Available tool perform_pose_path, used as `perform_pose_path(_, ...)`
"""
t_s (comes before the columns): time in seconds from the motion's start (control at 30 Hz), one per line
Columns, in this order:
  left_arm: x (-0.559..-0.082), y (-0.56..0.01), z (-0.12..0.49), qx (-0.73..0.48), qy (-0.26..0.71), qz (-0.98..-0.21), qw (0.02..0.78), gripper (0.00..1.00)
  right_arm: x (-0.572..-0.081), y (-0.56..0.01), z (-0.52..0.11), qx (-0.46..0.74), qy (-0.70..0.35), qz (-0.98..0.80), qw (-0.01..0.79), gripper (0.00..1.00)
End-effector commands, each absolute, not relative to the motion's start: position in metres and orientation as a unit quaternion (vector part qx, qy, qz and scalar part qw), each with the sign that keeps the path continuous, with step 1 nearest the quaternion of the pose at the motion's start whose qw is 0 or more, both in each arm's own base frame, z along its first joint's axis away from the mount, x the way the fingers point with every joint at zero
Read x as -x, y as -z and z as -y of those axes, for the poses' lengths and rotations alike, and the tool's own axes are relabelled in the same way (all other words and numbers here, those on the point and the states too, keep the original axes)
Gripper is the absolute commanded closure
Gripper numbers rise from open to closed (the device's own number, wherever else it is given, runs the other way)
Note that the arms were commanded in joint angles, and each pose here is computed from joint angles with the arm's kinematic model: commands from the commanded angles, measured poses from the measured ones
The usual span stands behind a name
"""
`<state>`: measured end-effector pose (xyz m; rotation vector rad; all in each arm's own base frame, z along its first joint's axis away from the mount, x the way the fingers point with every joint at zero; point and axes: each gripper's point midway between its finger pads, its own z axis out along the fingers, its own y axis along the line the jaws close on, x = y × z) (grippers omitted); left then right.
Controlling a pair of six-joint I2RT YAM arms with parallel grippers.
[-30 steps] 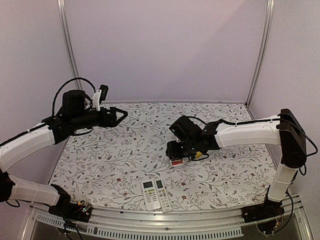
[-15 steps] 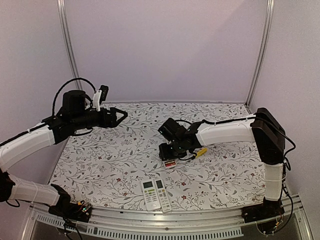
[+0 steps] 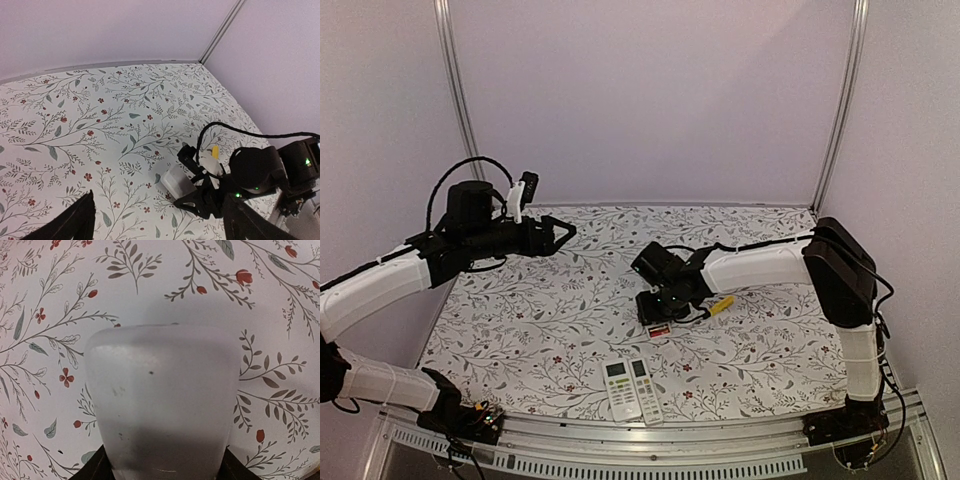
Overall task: Unload the batteries from the remote control
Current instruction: Place the remote control without the battery cover at the center of the board.
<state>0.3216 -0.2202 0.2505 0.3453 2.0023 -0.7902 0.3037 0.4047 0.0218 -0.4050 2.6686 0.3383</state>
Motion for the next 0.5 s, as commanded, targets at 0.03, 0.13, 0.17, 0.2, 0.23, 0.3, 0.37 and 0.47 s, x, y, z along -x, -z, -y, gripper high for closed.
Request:
perform_pose_path(0.03, -0.324, -0.254, 0.218, -0.142, 0.317, -0.815, 0.464, 0.12, -0.29, -0.004, -0.392, 0.141, -0.115, -0.967, 0.177, 0.53)
perform_pose_path(0.13, -0.324, -0.255, 0.218, -0.142, 0.317, -0.814, 0.465, 0.12, -0.281, -0.003, -0.389, 0.139, -0.119, -0.969, 0.169, 0.53)
perform_pose_path(0.17, -0.324, -0.255, 0.218, -0.143, 0.317, -0.814, 0.464, 0.12, -0.277, -0.003, -0.388, 0.139, -0.118, -0.969, 0.166, 0.53)
perform_pose_path(0.2, -0.323, -0.255, 0.218, -0.142, 0.318, -0.814, 0.465, 0.12, -0.274, -0.001, -0.385, 0.138, -0.115, -0.97, 0.162, 0.53)
perform_pose_path(0.23, -0.323, -0.255, 0.218, -0.142, 0.318, -0.814, 0.465, 0.12, -0.271, -0.001, -0.384, 0.137, -0.115, -0.971, 0.16, 0.53)
perform_pose_path(0.3, -0.324, -0.255, 0.218, -0.142, 0.318, -0.814, 0.465, 0.12, -0.265, 0.0, -0.383, 0.137, -0.114, -0.972, 0.156, 0.53)
perform_pose_path(0.37, -0.324, -0.255, 0.218, -0.142, 0.318, -0.814, 0.465, 0.12, -0.26, 0.0, -0.382, 0.135, -0.111, -0.973, 0.153, 0.53)
perform_pose_path(0.47, -0.324, -0.254, 0.218, -0.142, 0.318, -0.815, 0.463, 0.12, -0.257, 0.0, -0.379, 0.127, -0.107, -0.975, 0.151, 0.53)
